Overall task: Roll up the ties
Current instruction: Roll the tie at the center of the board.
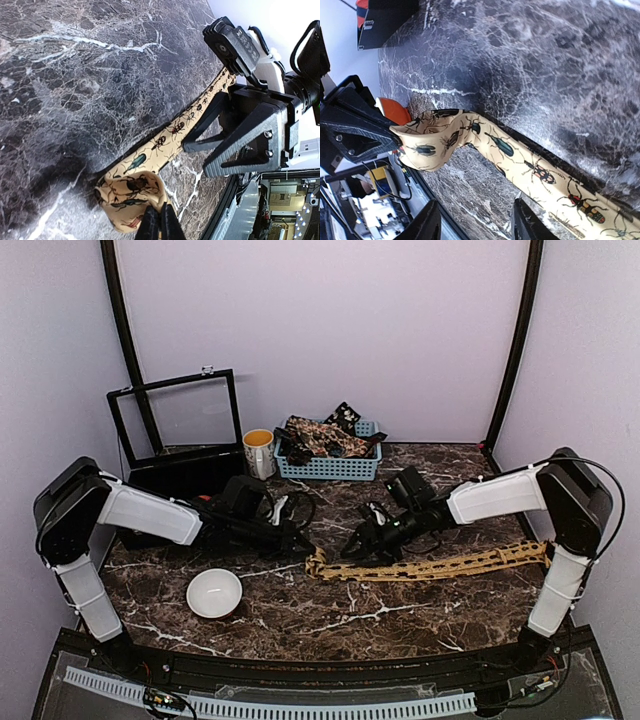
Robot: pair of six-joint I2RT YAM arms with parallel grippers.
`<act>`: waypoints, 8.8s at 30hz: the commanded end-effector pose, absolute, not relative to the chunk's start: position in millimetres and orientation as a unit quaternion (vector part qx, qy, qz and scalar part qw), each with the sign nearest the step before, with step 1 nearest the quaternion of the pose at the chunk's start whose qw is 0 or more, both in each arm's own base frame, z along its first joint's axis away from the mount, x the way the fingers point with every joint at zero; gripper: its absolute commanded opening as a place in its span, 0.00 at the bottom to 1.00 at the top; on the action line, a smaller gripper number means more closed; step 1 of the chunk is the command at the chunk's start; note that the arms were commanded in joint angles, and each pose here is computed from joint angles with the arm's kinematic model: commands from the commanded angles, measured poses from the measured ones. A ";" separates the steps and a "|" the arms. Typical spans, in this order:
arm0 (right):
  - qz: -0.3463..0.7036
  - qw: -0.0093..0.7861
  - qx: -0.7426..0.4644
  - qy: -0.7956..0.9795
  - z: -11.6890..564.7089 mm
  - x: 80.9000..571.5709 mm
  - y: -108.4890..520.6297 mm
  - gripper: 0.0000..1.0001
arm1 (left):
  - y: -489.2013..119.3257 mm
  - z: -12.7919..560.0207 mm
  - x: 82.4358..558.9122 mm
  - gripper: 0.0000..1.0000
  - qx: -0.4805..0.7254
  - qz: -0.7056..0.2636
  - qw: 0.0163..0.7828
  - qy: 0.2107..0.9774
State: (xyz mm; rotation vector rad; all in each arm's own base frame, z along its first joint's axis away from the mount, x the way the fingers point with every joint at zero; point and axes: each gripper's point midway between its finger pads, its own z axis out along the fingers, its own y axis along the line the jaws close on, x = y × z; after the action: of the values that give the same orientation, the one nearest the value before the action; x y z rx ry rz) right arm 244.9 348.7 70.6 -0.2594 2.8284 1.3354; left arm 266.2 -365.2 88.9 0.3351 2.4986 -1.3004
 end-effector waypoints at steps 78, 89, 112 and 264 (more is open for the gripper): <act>0.422 -0.010 -0.133 0.897 54.0 255.4 367.3 0.00 | -398.6 99.3 260.5 0.97 0.515 -0.353 0.375 0.685; 0.425 -0.016 -0.136 0.895 53.1 254.2 364.3 0.00 | -423.0 48.6 261.4 0.86 0.565 -0.331 0.371 0.658; 0.452 -0.050 -0.135 0.880 60.5 238.4 382.0 0.33 | -399.9 12.2 245.9 0.34 0.586 -0.270 0.339 0.684; 0.380 0.061 0.111 0.916 92.8 252.1 236.2 0.85 | -400.6 8.2 245.2 0.34 0.585 -0.261 0.351 0.683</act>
State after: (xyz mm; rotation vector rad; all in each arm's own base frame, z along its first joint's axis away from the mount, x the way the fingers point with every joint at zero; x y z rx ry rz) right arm 261.5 188.4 57.3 0.6703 2.8509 0.8360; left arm 250.9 -413.6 19.9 1.4683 1.7080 -0.6993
